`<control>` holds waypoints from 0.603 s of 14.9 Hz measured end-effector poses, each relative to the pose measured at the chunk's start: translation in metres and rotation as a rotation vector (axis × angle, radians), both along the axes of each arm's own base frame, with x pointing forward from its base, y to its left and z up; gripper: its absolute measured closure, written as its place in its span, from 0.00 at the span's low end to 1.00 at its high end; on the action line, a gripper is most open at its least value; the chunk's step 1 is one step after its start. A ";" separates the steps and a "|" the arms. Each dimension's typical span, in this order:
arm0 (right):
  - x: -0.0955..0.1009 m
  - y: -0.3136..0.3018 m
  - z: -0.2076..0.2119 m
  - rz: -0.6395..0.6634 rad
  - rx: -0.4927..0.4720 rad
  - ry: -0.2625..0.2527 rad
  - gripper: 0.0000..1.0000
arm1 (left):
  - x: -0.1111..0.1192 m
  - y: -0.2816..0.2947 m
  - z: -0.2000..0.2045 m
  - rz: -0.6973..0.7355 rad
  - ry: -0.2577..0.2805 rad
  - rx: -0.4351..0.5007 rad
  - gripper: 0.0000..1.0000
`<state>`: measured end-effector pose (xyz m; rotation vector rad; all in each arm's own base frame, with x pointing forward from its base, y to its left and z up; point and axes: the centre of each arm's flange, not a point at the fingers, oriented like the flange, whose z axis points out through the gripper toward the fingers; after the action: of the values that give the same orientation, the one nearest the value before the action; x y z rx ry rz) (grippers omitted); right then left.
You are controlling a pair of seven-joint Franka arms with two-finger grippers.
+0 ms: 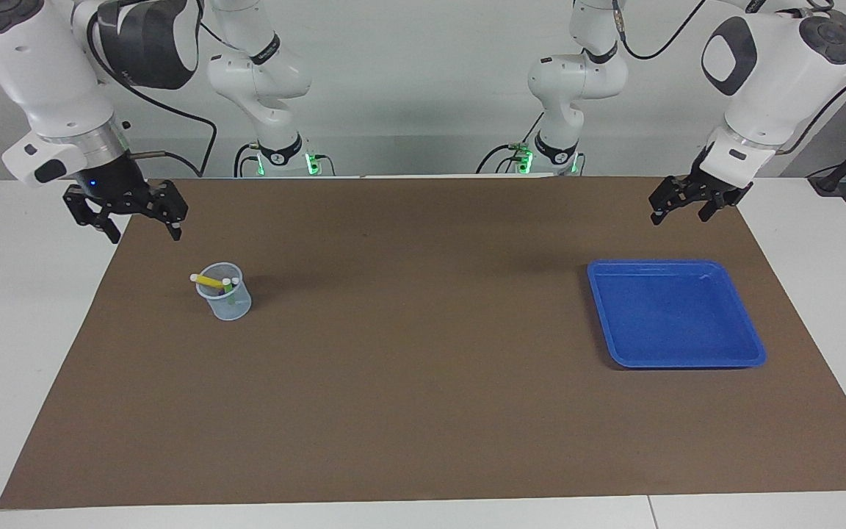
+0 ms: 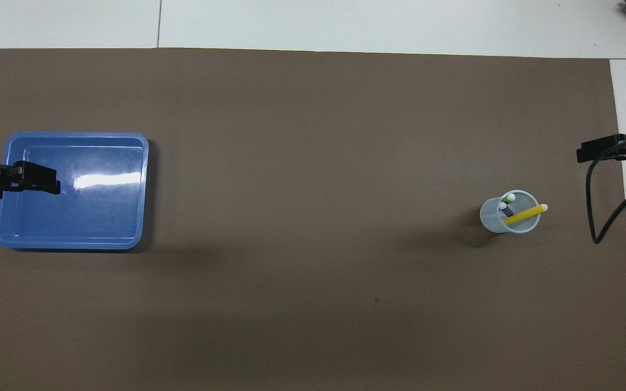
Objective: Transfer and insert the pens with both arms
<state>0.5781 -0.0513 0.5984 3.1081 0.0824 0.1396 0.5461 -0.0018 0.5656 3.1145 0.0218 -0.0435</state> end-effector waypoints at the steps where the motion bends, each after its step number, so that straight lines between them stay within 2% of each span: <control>1: -0.001 0.001 0.005 0.001 0.000 0.002 0.00 | 0.000 0.000 0.000 0.000 0.000 0.000 0.00; 4: -0.001 0.013 0.017 0.021 0.002 -0.004 0.00 | 0.000 0.000 0.000 0.000 0.000 0.000 0.00; 9: -0.011 0.020 0.023 0.032 0.008 0.074 0.00 | 0.000 0.000 0.000 0.000 -0.001 0.000 0.00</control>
<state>0.5667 -0.0312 0.6214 3.1203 0.1331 0.0252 0.5460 -0.0018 0.5659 3.1145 0.0218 -0.0425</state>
